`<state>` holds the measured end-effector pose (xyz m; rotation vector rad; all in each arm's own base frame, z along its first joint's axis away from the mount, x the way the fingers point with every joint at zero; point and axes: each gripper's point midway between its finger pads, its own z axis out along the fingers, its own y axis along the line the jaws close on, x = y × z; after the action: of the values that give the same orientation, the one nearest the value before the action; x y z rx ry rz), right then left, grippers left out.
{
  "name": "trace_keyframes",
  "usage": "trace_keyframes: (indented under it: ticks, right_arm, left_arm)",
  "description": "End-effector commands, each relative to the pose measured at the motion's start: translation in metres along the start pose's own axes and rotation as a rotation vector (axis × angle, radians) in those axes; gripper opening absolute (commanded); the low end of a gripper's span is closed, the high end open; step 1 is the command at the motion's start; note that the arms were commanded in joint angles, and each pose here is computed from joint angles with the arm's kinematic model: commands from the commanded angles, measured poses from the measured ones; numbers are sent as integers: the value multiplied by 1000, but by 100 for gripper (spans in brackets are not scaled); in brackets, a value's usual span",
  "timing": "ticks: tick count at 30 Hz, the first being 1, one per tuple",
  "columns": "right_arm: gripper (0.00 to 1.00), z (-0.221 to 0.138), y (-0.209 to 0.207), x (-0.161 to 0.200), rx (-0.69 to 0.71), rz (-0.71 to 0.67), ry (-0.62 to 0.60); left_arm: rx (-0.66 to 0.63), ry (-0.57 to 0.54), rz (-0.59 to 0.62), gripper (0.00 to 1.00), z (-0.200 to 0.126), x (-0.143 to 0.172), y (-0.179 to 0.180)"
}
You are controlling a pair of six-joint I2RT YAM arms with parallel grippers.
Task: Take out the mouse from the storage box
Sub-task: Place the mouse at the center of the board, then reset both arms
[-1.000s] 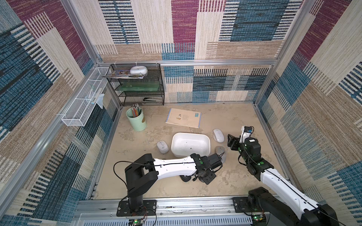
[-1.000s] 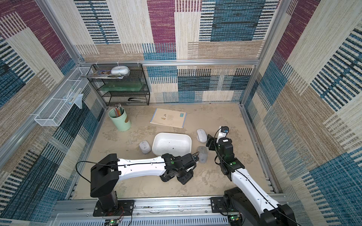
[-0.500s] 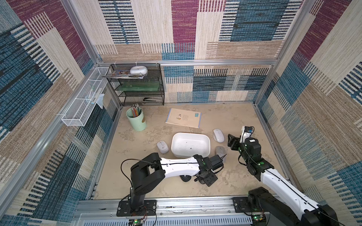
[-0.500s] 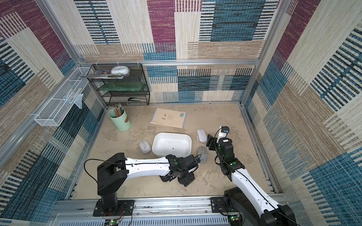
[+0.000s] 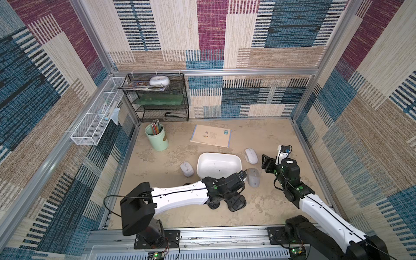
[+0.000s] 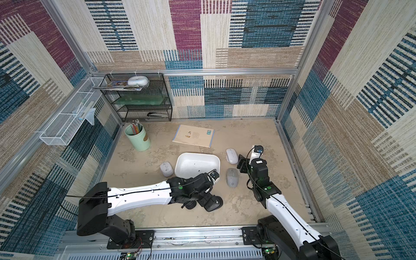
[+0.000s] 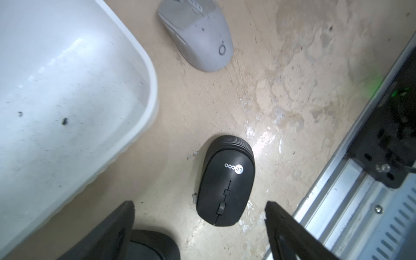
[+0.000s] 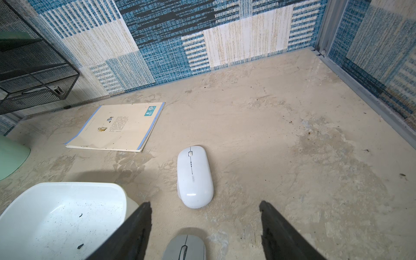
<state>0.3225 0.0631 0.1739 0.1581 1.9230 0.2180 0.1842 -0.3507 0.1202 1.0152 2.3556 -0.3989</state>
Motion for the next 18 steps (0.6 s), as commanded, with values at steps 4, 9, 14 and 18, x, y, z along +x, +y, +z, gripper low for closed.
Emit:
trace_keyframes:
  ticks: [4,9,14,18]
  right_arm:
    - [78,-3,1,-4,-5,-4,-20]
    - [79,-7,1,-8,-13,-3,-40]
    - [82,-13,-1,-11,-10,-1,-73]
    - [99,-15,-1,-13,-18,1,-99]
  left_arm:
    - [-154,-288,-144,99,-60,-32,56]
    - [-295,-488,-214,100,-103,-30,97]
    - [-436,-627,-228,100,-129,-29,124]
    - [-598,-732,-209,100,-143,-31,153]
